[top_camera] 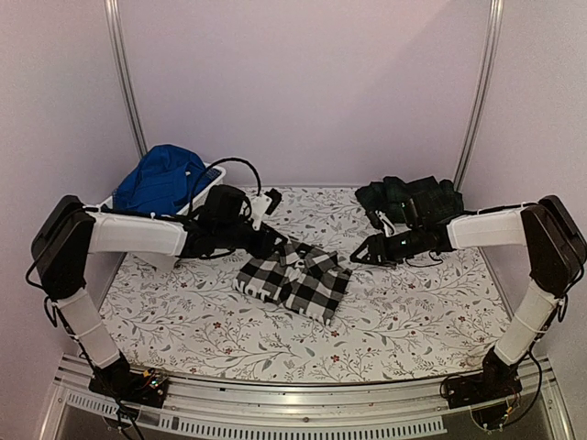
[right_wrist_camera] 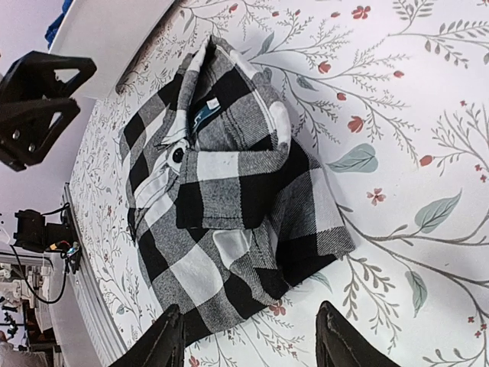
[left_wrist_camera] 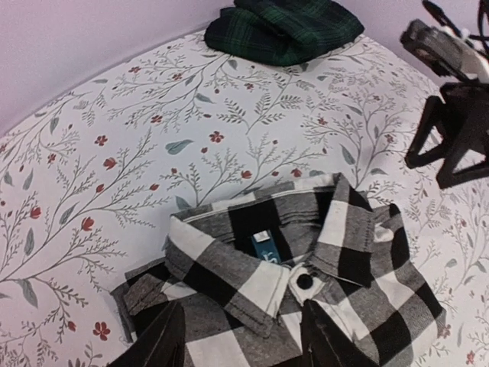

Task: Fold and stack the mixed laundry pile
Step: Move the square-folded shirt to the center of the board, then pick up the square-folded shirt from the center of the board.

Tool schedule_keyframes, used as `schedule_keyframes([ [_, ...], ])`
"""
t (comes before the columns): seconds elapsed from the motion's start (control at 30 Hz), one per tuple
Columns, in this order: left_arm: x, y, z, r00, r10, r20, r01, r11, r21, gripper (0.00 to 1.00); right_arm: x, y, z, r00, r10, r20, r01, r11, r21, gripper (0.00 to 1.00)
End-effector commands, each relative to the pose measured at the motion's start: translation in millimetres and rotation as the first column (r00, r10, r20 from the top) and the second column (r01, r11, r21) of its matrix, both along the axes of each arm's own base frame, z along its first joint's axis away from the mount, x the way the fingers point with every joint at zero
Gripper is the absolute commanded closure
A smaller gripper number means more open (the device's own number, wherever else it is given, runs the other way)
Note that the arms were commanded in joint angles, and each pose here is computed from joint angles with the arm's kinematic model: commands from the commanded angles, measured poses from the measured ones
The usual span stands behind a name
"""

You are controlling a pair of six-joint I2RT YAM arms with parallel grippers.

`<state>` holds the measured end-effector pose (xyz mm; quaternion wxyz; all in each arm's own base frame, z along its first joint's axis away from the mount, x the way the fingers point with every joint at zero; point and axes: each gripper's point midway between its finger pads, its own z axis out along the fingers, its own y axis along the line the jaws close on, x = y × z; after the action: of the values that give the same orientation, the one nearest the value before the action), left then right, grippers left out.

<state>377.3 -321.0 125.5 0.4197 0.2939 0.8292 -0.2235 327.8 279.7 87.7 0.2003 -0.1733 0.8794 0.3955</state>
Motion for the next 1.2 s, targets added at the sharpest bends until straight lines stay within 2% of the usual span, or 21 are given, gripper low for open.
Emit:
schedule_keyframes([
  [0.0, -66.0, -55.3, -14.3, 0.952, -0.290, 0.101, 0.274, 0.951, 0.144, 0.48, 3.0, -7.4, 1.9, 1.000, 0.007, -0.011, -0.007, 1.000, 0.010, 0.45],
  [0.13, -124.2, -91.2, -33.1, 0.850, -0.510, 0.132, 0.468, 0.846, 0.256, 0.48, -6.0, -13.8, -2.2, 0.999, -0.002, -0.054, 0.006, 0.998, 0.070, 0.45],
  [0.37, -180.9, -102.1, -71.4, 0.703, -0.708, 0.069, 0.659, 0.685, 0.311, 0.49, -28.3, -16.4, -0.3, 0.993, 0.006, -0.116, 0.016, 0.982, 0.190, 0.43],
  [0.57, -175.8, -102.1, -106.5, 0.689, -0.724, 0.036, 0.657, 0.644, 0.393, 0.49, -38.5, -17.4, -8.2, 0.985, 0.011, -0.173, 0.032, 0.970, 0.241, 0.42],
  [0.7, -170.0, -101.0, -136.8, 0.678, -0.735, -0.007, 0.654, 0.598, 0.463, 0.53, -42.1, -20.9, -14.6, 0.976, 0.000, -0.218, 0.060, 0.962, 0.267, 0.36],
  [0.8, -160.2, -111.9, -139.2, 0.685, -0.729, 0.013, 0.636, 0.606, 0.478, 0.68, -45.9, -20.4, -14.1, 0.971, 0.002, -0.239, 0.072, 0.951, 0.301, 0.31],
  [0.97, -149.1, -141.7, -95.5, 0.696, -0.699, 0.167, 0.614, 0.699, 0.366, 0.98, -51.5, -21.2, -24.3, 0.949, -0.018, -0.316, 0.124, 0.940, 0.318, 0.24],
  [1.17, -127.2, -162.3, -52.6, 0.728, -0.624, 0.282, 0.573, 0.781, 0.248, 1.00, -51.7, -19.8, -19.4, 0.922, -0.045, -0.385, 0.204, 0.902, 0.382, 0.19],
])
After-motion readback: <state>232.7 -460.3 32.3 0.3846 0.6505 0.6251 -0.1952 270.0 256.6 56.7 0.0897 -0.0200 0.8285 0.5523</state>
